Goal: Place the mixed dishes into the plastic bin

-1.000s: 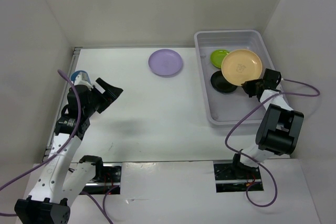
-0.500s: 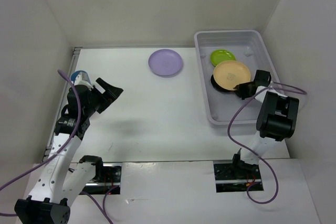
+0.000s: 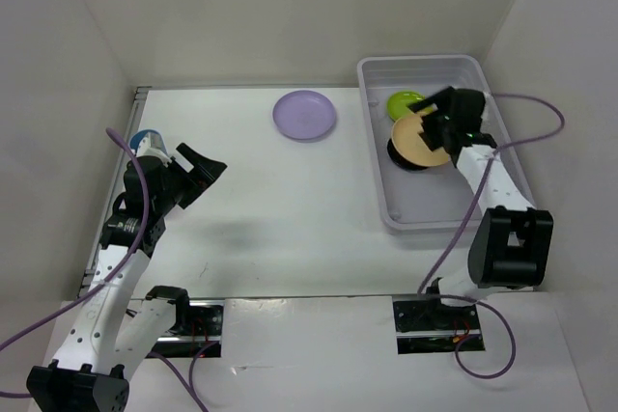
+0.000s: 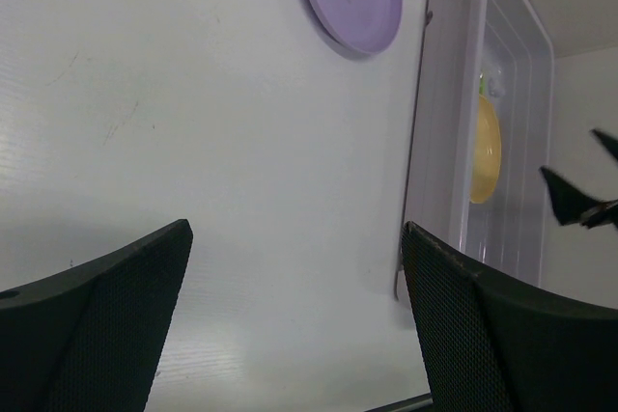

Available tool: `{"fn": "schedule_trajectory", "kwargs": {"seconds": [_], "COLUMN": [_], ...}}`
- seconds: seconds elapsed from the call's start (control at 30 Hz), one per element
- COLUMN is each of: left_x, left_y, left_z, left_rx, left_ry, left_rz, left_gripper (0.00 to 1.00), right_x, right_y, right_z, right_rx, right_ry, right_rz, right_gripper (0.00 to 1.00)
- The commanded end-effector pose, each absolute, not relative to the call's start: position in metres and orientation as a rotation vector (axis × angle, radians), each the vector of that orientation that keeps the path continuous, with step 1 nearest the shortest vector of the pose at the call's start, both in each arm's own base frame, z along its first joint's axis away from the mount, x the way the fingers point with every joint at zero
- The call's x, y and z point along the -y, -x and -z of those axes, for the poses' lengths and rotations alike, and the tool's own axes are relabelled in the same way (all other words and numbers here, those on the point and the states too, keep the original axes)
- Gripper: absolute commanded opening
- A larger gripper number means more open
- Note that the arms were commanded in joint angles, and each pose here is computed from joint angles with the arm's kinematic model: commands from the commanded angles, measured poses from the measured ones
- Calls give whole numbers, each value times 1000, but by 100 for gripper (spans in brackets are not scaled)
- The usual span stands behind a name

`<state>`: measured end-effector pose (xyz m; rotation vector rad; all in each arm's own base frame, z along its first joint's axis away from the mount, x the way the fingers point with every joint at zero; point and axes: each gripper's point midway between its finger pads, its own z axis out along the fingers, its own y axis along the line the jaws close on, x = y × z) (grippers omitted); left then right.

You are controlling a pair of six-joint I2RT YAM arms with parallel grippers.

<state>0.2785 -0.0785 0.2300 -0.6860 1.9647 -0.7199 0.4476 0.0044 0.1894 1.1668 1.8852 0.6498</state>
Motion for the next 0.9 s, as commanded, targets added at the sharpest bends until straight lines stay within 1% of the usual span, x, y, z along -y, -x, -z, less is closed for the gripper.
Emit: {"fn": "schedule_trajectory", "kwargs": {"seconds": [0.0,0.03,0.07,0.1,0.13,0.2,0.23,0.27,0.3,0.37,0.47,0.57,0.63,0.77,0.83,0.87], "left_x": [81,81,81,81,81,81,81,81,79,79,79,81,81,81,81,81], "left_y": [-283,-283,-283,-283,-283,-283,-283,-282,-282,-282,-282,-283,-284,-285,-285,-284], "left_z": [-259,-259,-259,-259,-259,-259,-259,-257,-257,-257,-257,-264,-261,-266,-266,-264], "left_rx": [-1887,-1887,-1887,-1887,-1887,-1887,-1887,-1897,-1894,-1894,-1894,-1879,-1889,-1881,-1881,-1889], "left_ry": [631,631,631,631,631,631,631,635,641,641,641,627,622,618,618,621], "left_rz": [751,751,751,751,751,751,751,748,739,739,739,753,745,747,747,745], "left_gripper": [95,95,95,95,95,95,95,95,95,95,95,95,95,95,95,95], "right_x": [-108,-138,-196,-227,-253,-305,-318,-326,-335,-348,-363,-366,-357,-343,-340,-332], "right_y": [-455,-461,-458,-459,-459,-449,-447,-446,-439,-446,-459,-474,-486,-507,-519,-527], "right_z": [-272,-291,-267,-265,-263,-231,-221,-212,-185,-184,-159,-152,-146,-108,-106,-91], "right_rx": [-1871,-1862,-1973,-1994,-2006,-2080,-2048,-2034,-2053,-1985,-1965,-1851,-1786,-1745,-1714,-1719], "right_ry": [-800,-729,-639,-578,-567,-570,-648,-704,-763,-877,-1027,-1148,-1215,-1372,-1410,-1435], "right_rz": [-777,-833,-893,-942,-991,-1054,-1133,-1169,-1177,-1270,-1265,-1271,-1221,-1171,-1183,-1131], "right_gripper": [91,91,91,91,91,87,85,83,82,82,82,80,79,79,79,79]}}
